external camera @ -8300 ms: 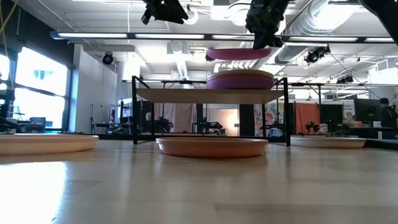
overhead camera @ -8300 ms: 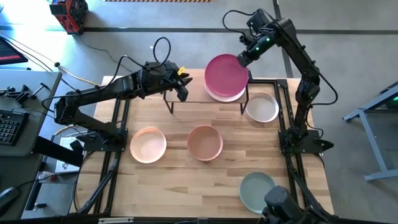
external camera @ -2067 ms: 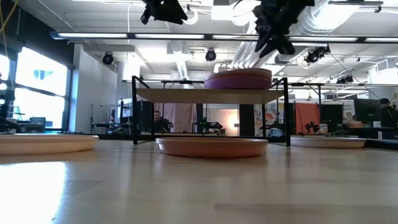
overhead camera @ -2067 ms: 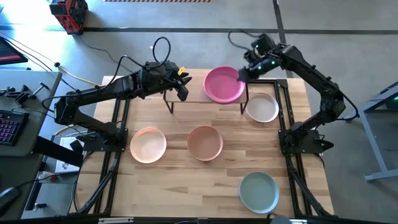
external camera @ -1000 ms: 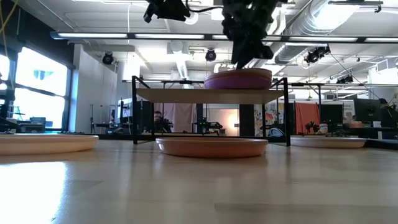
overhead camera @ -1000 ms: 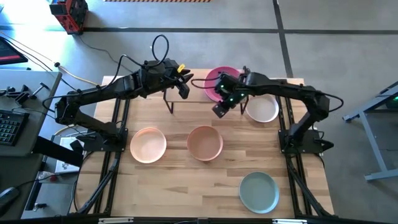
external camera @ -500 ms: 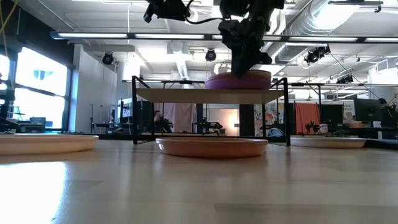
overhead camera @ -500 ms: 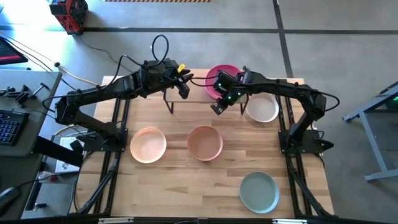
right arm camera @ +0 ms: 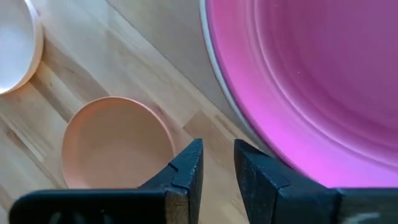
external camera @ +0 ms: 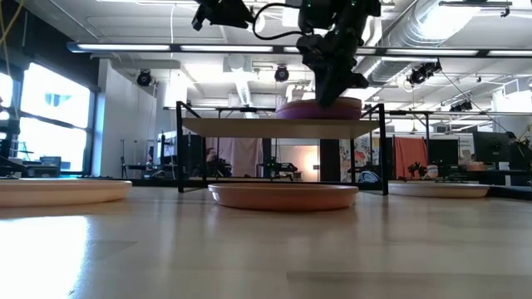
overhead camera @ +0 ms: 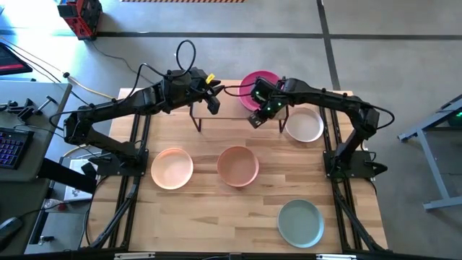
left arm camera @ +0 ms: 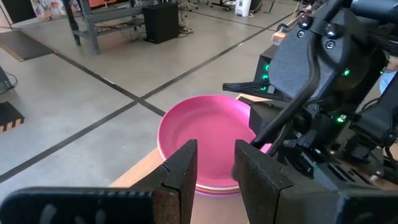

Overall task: Place and stack plates onto a shelf
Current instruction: Stack the pink plate on top of the gray plate, then put the left white plate on the shelf

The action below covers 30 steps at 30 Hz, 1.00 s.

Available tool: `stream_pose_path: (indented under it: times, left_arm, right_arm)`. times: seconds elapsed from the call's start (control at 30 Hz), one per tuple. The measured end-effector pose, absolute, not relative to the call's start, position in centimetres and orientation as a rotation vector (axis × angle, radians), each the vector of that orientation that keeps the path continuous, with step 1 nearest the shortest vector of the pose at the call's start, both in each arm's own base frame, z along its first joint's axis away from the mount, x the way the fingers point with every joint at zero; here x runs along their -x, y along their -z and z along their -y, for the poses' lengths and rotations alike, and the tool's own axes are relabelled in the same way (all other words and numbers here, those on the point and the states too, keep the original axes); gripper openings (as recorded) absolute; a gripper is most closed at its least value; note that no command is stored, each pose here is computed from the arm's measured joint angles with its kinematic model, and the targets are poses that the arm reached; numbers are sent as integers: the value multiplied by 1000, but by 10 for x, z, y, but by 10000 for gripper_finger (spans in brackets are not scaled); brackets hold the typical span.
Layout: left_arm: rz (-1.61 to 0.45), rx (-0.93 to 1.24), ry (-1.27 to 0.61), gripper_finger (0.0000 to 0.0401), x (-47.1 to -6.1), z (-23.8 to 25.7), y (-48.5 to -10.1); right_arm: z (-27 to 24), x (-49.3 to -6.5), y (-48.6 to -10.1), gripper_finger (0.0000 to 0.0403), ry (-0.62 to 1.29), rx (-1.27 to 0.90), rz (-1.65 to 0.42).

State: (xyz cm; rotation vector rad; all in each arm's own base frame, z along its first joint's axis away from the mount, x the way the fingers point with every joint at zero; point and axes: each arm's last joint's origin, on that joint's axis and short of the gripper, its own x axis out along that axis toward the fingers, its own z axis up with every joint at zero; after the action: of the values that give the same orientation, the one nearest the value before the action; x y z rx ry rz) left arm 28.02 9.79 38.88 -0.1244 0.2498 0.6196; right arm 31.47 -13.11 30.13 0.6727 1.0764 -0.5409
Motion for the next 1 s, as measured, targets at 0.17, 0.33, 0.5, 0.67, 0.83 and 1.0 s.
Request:
stream_pose_path:
  times: [0.17,0.33,0.5,0.67,0.83,1.0]
  left_arm:
    - [-300,146,-622,95,-279,-97,-384]
    - [-522,285,-551,95,-270,-91,-363]
    - [-768,396,-521,95,-260,-69,-342]
    - [-935,462,-525,95,-254,-43,-321]
    - [-1009,543,-558,95,-251,-22,-299]
    - [-1063,616,-598,95,-246,-4,-279]
  right_arm:
    - [126,-314,-305,84,462,-708,-1078]
    - [113,-312,-312,84,397,-710,-1081]
    - [104,-312,-317,84,364,-683,-1075]
    - [100,-312,-317,84,349,-669,-1079]
    - [94,-314,-318,84,340,-668,-1084]
    - [85,-317,-318,84,351,-712,-1085]
